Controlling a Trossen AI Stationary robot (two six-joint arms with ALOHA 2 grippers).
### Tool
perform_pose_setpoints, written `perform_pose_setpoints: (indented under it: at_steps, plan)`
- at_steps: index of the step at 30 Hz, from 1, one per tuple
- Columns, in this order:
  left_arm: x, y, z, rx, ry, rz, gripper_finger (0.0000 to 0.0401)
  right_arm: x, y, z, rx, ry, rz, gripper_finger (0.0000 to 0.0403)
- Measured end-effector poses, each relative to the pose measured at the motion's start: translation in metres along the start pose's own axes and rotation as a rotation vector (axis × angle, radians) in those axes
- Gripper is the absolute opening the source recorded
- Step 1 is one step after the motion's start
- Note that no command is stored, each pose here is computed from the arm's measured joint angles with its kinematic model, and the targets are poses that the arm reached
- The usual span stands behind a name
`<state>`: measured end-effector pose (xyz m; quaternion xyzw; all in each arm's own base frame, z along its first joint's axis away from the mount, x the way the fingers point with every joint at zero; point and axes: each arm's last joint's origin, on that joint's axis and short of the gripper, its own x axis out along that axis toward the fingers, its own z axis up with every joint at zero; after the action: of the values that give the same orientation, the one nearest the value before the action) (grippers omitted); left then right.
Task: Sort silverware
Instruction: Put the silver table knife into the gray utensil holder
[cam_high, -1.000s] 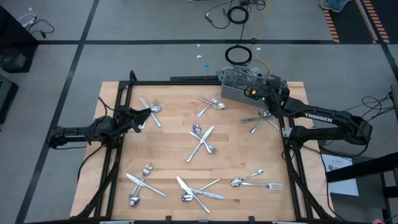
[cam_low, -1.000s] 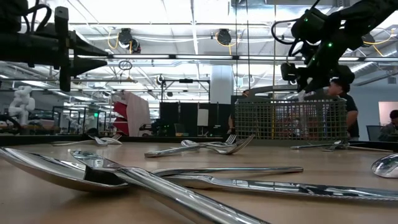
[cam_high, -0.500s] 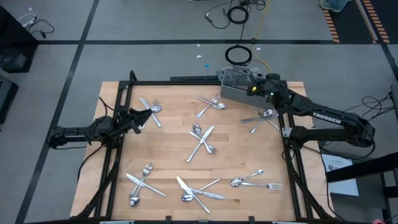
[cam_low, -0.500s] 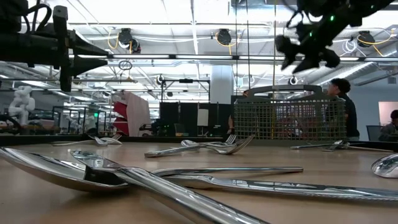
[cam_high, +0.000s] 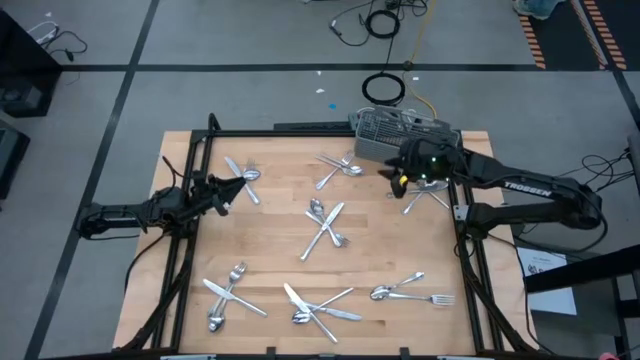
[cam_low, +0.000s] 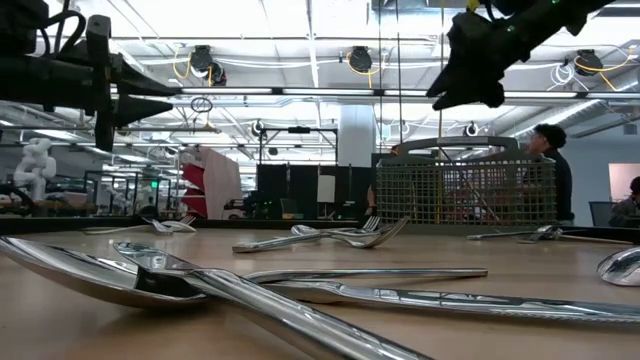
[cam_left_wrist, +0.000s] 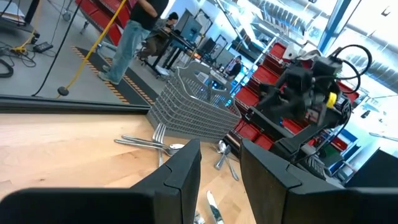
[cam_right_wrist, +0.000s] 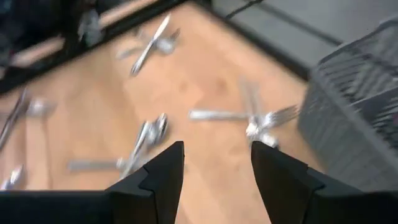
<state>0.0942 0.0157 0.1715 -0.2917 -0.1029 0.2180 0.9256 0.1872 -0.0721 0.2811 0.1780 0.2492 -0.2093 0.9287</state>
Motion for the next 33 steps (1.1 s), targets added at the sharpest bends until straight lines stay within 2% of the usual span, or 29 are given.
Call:
perform_pose_setpoints:
  at_steps: [5, 13, 18, 22, 33]
  plan:
    - [0.0, 0.0, 0.0, 0.001, 0.001, 0.001, 0.012, 0.009, 0.005, -0.016, -0.121, 0.171, 0.03, 0.0177]
    - [0.0, 0.0, 0.0, 0.0, 0.001, -0.004, 0.012, 0.032, -0.004, -0.038, -0.233, 0.432, -0.058, 0.0177]
    - [0.0, -0.002, 0.0, -0.006, 0.02, -0.056, 0.012, 0.048, -0.013, -0.052, -0.319, 0.605, -0.115, 0.0177]
    - [0.0, -0.003, 0.001, -0.008, 0.019, -0.06, 0.012, 0.057, -0.019, -0.059, -0.394, 0.691, -0.189, 0.0177]
    - [0.0, -0.003, 0.001, -0.011, 0.01, -0.056, 0.012, 0.079, -0.041, -0.073, -0.46, 0.86, -0.216, 0.0176]
